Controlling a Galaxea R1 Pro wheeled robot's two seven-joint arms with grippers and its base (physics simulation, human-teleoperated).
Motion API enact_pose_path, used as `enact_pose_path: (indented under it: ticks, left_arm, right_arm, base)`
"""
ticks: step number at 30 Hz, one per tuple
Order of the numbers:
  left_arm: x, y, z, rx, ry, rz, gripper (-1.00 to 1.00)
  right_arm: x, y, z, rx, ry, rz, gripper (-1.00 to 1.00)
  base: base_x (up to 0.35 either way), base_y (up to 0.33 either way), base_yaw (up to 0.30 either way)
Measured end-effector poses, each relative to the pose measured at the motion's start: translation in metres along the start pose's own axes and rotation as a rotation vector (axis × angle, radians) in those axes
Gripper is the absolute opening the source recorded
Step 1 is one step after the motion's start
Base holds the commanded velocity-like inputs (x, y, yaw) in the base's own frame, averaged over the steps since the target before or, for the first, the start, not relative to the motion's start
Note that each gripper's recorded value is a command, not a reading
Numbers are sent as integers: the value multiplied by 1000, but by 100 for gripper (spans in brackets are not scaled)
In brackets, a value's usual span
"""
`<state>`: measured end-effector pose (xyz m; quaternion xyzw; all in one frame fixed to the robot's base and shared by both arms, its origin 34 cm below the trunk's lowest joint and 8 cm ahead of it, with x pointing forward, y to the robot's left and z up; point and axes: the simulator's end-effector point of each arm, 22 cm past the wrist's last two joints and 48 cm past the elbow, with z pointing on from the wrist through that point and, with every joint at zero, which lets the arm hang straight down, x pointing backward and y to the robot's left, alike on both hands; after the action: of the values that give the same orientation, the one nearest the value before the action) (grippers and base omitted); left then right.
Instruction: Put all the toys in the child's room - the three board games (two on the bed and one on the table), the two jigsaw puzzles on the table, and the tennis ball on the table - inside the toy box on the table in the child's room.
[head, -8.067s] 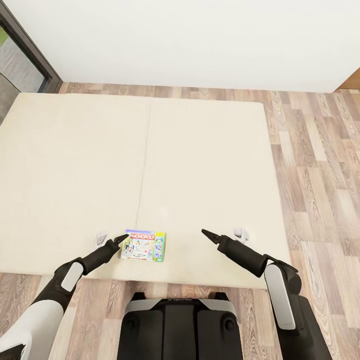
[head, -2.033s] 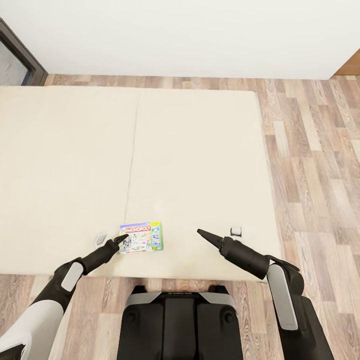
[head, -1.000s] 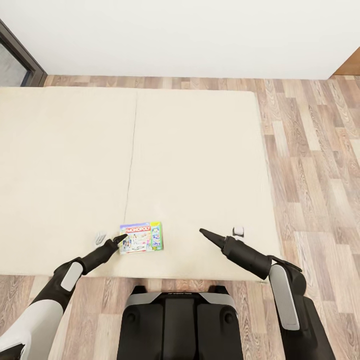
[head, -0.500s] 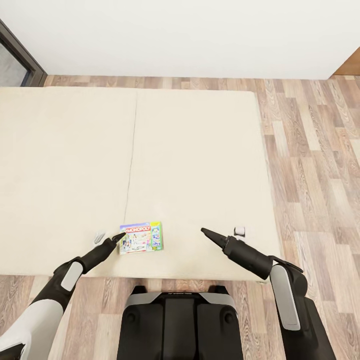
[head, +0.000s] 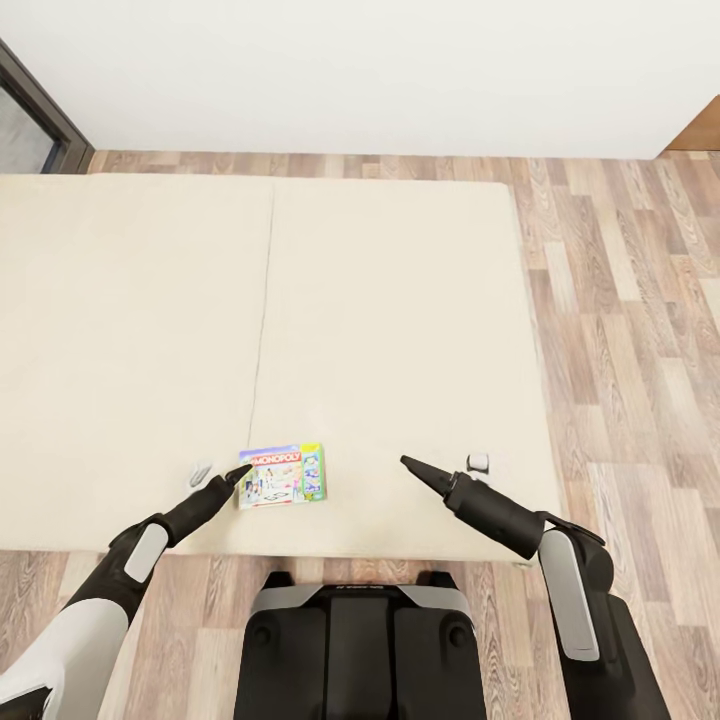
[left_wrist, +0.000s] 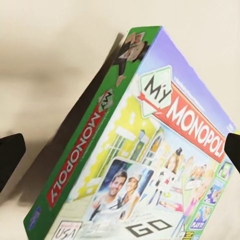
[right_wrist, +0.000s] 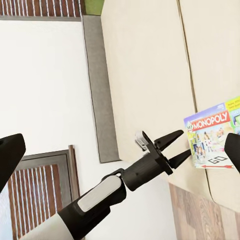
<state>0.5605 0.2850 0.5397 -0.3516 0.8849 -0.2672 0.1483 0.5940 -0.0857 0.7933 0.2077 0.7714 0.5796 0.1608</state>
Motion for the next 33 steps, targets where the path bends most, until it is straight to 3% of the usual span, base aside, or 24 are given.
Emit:
enact_pose_path:
  ticks: [33]
  left_arm:
    - [-5,-3,-1,7,-19,-2,100]
  right_arm:
    - [-1,2,-1,-1,-2,-6,100]
  base:
    - [0,0,-27]
